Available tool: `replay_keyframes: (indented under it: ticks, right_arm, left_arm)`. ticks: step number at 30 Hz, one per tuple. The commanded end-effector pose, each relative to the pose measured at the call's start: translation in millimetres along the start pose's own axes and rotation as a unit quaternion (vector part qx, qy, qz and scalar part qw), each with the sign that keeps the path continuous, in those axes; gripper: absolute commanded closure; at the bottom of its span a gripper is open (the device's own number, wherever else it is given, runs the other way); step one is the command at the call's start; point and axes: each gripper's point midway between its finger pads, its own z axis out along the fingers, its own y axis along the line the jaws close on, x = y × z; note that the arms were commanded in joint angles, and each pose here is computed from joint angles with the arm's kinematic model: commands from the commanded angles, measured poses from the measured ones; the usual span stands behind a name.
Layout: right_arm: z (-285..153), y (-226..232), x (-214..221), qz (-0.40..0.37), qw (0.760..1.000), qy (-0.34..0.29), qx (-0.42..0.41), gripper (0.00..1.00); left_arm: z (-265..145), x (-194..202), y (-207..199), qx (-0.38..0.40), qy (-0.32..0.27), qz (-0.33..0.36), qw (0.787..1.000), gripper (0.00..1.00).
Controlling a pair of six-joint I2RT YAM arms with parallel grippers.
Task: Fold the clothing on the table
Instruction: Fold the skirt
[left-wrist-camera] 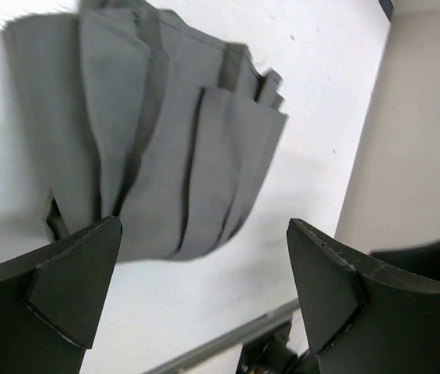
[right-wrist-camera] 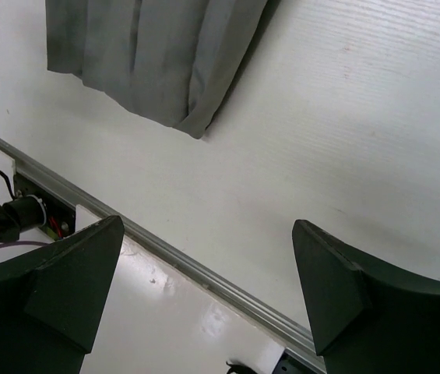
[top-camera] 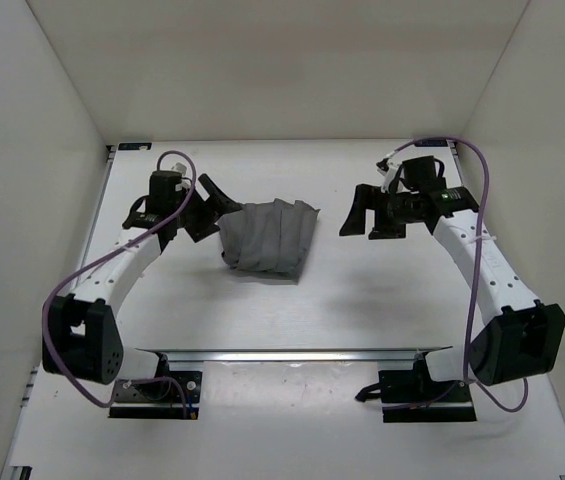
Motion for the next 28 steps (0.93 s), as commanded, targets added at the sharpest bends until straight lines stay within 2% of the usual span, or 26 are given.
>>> replay_keyframes:
  ticks: [1, 13, 28]
  right_arm:
    - [-15, 5, -2, -0.020, 0.999, -0.026, -0.011, 0.13]
    - [-19, 3, 29, 0.000, 0.999, -0.022, -0.039, 0.13]
    - [-17, 0, 31, -0.008, 0.999, -0.022, -0.049, 0.14]
  left_arm:
    - [-29, 21, -10, 0.027, 0.031, 0.034, 0.999, 0.01]
    - [-68, 30, -11, 0.050, 0.020, 0.051, 0.997, 0.02]
    - [-71, 35, -3, 0.057, 0.010, 0.033, 0.998, 0.02]
